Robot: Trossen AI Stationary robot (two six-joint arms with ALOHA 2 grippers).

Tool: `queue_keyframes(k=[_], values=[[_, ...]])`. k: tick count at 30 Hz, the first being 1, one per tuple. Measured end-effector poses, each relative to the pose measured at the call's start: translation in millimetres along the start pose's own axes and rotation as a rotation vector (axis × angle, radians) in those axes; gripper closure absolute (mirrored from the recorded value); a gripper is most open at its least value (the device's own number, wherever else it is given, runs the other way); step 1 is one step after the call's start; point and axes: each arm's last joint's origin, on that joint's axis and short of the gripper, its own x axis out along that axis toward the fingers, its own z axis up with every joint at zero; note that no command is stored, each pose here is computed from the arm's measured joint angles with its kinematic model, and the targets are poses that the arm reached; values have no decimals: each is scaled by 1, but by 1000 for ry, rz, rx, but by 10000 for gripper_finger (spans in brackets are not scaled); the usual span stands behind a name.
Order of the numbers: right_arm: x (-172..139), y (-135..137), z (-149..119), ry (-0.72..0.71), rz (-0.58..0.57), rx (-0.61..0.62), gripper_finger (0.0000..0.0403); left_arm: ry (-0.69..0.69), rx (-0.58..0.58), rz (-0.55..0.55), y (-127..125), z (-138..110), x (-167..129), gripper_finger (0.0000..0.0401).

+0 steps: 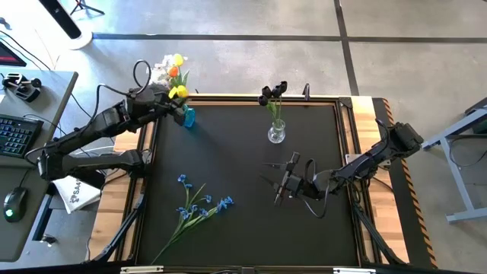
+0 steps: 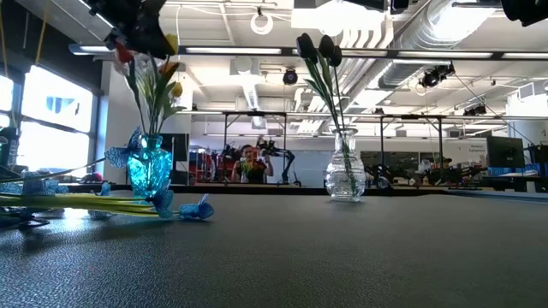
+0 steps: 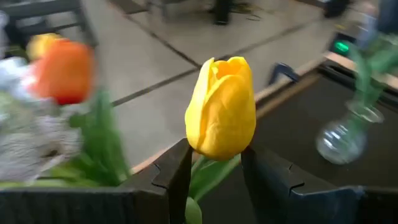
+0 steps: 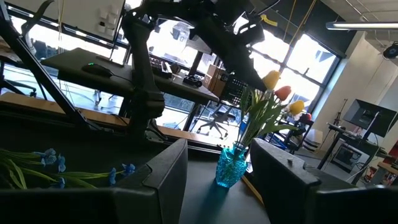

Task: Sort flowers into vase by color
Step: Put the yellow flower into the blue vase

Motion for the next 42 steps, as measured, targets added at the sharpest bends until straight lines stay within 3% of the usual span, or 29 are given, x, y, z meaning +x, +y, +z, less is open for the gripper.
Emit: queue_keyframes(k=[10, 18, 22, 26, 30, 37, 42], values=[[0, 0, 0, 0, 0, -1, 229, 25, 130, -321, -29, -6, -12, 272], [0, 0, -1, 6, 3, -8, 229, 7, 292, -517, -56, -14, -31, 272], [0, 1, -1, 7, 4, -8, 229, 16, 357, -555, -67, -22, -43, 272], [0, 1, -1, 10, 5, -11, 229, -1, 410, -507, -74, -28, -55, 272], [0, 1, -1, 10, 6, -12, 229, -54, 422, -388, -76, -30, -62, 272], [0, 1, -2, 12, 6, 7, 229, -159, 344, 29, -61, -22, -59, 272], [0, 2, -3, 26, 13, 18, 229, -182, 199, 121, -38, -11, -55, 272]])
